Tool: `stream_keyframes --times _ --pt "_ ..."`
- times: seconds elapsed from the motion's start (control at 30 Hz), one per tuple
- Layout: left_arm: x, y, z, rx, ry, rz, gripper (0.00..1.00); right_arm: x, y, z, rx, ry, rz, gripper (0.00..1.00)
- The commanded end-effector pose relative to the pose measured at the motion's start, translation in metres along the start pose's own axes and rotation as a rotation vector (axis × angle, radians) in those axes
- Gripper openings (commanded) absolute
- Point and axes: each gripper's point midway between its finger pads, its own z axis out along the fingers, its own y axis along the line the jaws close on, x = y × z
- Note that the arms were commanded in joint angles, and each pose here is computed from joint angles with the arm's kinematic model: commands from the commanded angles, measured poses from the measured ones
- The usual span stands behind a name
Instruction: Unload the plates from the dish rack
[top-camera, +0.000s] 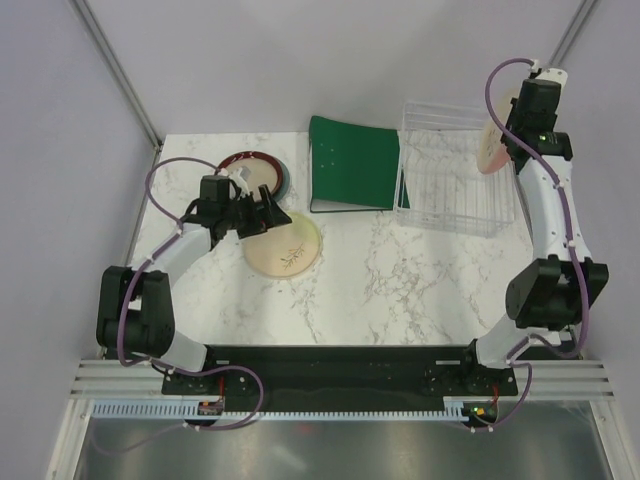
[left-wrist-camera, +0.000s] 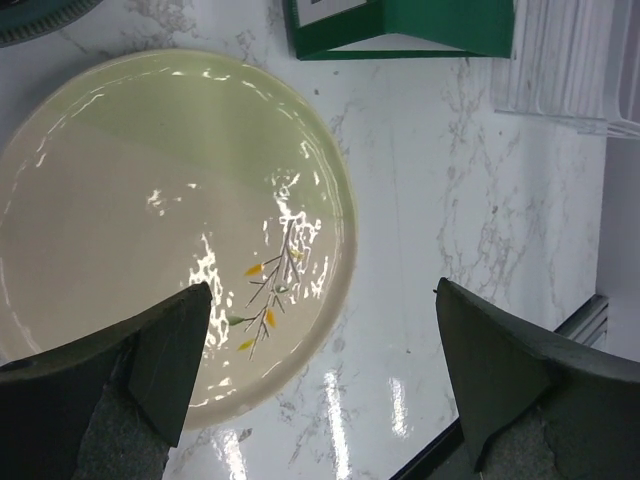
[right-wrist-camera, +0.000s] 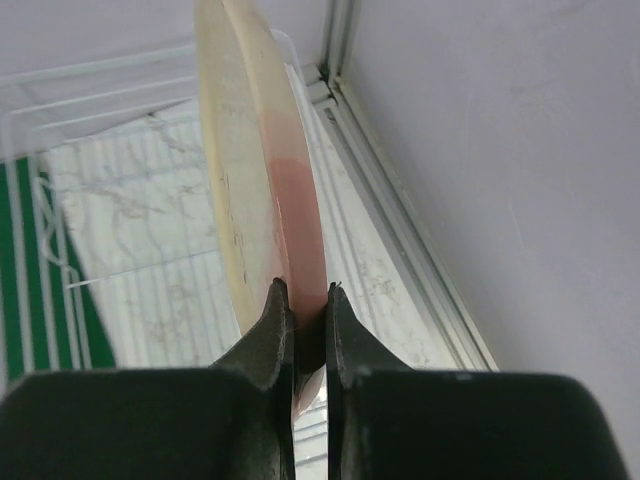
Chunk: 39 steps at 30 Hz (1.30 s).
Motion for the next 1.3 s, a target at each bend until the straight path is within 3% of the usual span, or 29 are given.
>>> stream_keyframes --times 0.0,0.37,0.47,0.7,1.27 --pt "-0.02 -0.045 -0.011 0.164 -0.067 0.015 1.0 -0.082 0.025 -0.09 -0.22 -0.28 0.182 0.0" --pt "-0.019 -0.1 -0.009 0.471 -0.09 -0.007 0.99 -0.021 0.122 -0.178 -0.651 -0.17 0.234 0.0" --pt "-0.017 -0.117 -0.009 0.567 -0.082 -0.052 0.93 -0.013 0.133 -0.19 -0.698 -0.154 0.25 0.0" --pt "-0.01 -0.147 0.006 0.731 -0.054 -0.102 0.93 0.005 0.153 -0.206 -0.766 -0.118 0.287 0.0" --pt "-0.011 -0.196 0.058 0.879 -0.004 -0.142 0.83 0.058 0.195 -0.242 -0.875 -0.024 0.249 0.0"
